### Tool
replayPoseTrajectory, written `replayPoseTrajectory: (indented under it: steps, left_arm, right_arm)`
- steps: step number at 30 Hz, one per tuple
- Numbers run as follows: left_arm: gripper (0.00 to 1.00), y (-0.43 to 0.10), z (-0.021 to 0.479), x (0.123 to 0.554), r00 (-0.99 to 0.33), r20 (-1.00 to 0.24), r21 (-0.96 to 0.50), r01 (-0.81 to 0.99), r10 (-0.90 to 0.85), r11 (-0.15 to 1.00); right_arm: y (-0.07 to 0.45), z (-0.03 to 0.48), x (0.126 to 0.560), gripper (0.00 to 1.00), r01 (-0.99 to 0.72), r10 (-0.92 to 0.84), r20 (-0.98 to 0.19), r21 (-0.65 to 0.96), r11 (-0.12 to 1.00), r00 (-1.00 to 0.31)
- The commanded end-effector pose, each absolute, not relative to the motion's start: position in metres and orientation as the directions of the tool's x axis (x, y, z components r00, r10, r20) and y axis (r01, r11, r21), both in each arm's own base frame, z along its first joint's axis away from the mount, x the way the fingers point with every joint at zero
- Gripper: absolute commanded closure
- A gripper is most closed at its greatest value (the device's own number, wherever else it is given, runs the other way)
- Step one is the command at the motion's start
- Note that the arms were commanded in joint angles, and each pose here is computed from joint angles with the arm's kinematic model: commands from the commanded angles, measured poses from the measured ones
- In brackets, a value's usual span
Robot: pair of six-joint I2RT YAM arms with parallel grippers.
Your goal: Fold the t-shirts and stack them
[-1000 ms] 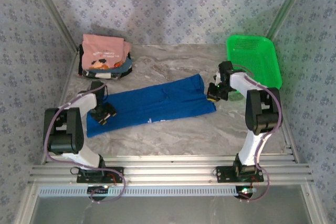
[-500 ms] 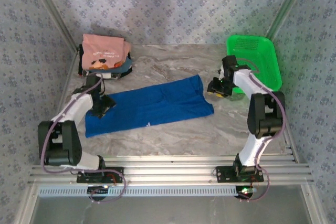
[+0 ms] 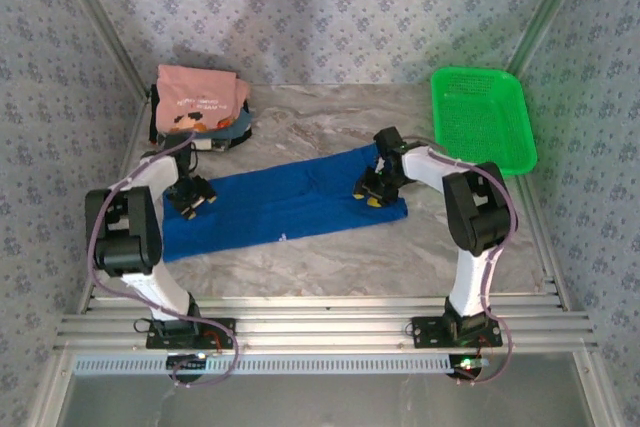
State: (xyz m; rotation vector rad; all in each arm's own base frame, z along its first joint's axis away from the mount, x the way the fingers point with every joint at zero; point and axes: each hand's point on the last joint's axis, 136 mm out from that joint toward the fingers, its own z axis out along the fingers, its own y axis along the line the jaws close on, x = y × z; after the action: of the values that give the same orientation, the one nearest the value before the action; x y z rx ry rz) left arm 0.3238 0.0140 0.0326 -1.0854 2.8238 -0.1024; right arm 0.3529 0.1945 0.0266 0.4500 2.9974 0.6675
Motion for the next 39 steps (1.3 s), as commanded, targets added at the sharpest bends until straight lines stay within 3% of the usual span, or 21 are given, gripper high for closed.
replayPoseTrajectory:
  steps: [1,6,15,20,25,29,32,35,39]
  left_arm:
    - [0.48,0.027,0.027,0.315,-0.736,-0.051,-0.035,-0.674,-0.675,0.737]
    - [0.5,0.026,0.016,0.306,-0.724,-0.008,-0.033,-0.689,-0.689,0.724]
    - [0.52,0.0,0.012,0.289,-0.707,0.078,-0.11,-0.707,-0.703,0.699]
    - [0.52,-0.027,0.015,0.27,-0.708,0.134,-0.155,-0.706,-0.693,0.691]
    - [0.5,-0.045,0.028,0.259,-0.704,0.16,-0.223,-0.709,-0.692,0.669]
    - [0.48,-0.054,0.061,0.26,-0.725,0.117,-0.285,-0.68,-0.679,0.676]
    - [0.45,-0.051,0.091,0.263,-0.744,0.034,-0.319,-0.641,-0.668,0.698]
    - [0.42,-0.044,0.118,0.274,-0.758,-0.074,-0.346,-0.59,-0.648,0.729]
    - [0.41,-0.032,0.148,0.297,-0.795,-0.215,-0.324,-0.49,-0.567,0.81]
  right_arm:
    - [0.171,0.012,0.373,0.57,0.39,0.416,-0.035,0.288,0.875,-0.909]
    - [0.156,0.008,0.404,0.56,0.435,0.457,-0.086,0.193,0.879,-0.885]
    - [0.165,0.005,0.52,0.56,0.476,0.516,-0.137,0.245,0.845,-0.845]
    - [0.203,0.016,0.604,0.52,0.446,0.602,-0.132,0.551,0.705,-0.788]
    - [0.229,0.08,0.659,0.45,0.271,0.64,-0.161,0.809,0.522,-0.751]
    - [0.252,0.158,0.648,0.41,0.087,0.539,-0.225,0.865,0.493,-0.812]
    - [0.253,0.205,0.613,0.36,0.004,0.452,-0.307,0.823,0.568,-0.838]
    - [0.242,0.233,0.572,0.3,-0.041,0.393,-0.388,0.753,0.657,-0.833]
    - [0.223,0.233,0.52,0.29,-0.021,0.341,-0.431,0.645,0.764,-0.836]
